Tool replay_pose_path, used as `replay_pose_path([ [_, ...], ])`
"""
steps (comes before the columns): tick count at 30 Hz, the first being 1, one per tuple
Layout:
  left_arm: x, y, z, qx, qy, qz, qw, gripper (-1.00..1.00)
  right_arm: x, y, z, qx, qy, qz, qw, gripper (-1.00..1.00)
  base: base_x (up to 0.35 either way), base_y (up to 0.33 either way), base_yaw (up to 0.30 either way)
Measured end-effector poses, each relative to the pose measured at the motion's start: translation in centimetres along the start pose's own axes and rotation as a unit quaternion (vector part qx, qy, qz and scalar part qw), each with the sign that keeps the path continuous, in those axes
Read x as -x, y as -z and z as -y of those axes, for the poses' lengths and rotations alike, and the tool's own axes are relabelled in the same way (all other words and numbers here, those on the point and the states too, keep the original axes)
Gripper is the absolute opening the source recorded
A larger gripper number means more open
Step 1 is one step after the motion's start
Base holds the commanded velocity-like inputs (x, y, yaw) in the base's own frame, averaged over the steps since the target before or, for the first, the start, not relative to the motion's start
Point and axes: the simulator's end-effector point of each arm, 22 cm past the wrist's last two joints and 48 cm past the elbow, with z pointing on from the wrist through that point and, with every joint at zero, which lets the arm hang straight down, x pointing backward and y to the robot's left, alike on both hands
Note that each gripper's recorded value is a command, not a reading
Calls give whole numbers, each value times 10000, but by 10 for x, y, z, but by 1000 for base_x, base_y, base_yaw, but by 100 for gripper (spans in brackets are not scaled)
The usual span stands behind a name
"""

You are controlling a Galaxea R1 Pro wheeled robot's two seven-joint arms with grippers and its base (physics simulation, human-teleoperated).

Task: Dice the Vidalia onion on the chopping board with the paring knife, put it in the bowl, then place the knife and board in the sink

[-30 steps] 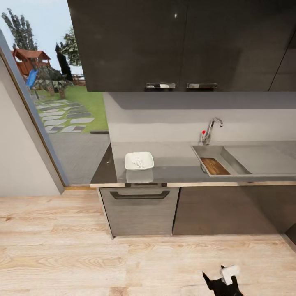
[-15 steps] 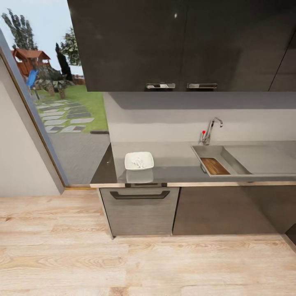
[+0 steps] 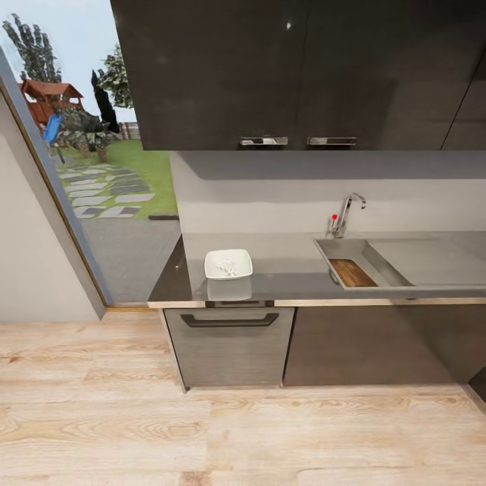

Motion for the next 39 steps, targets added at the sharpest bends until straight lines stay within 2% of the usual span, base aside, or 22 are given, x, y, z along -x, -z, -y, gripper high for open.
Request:
replay_pose_path([
  [39,10,3,2,-1,27,138,9999,100,20,-5,1,-18,-32,256,9997,100,0,0,0],
])
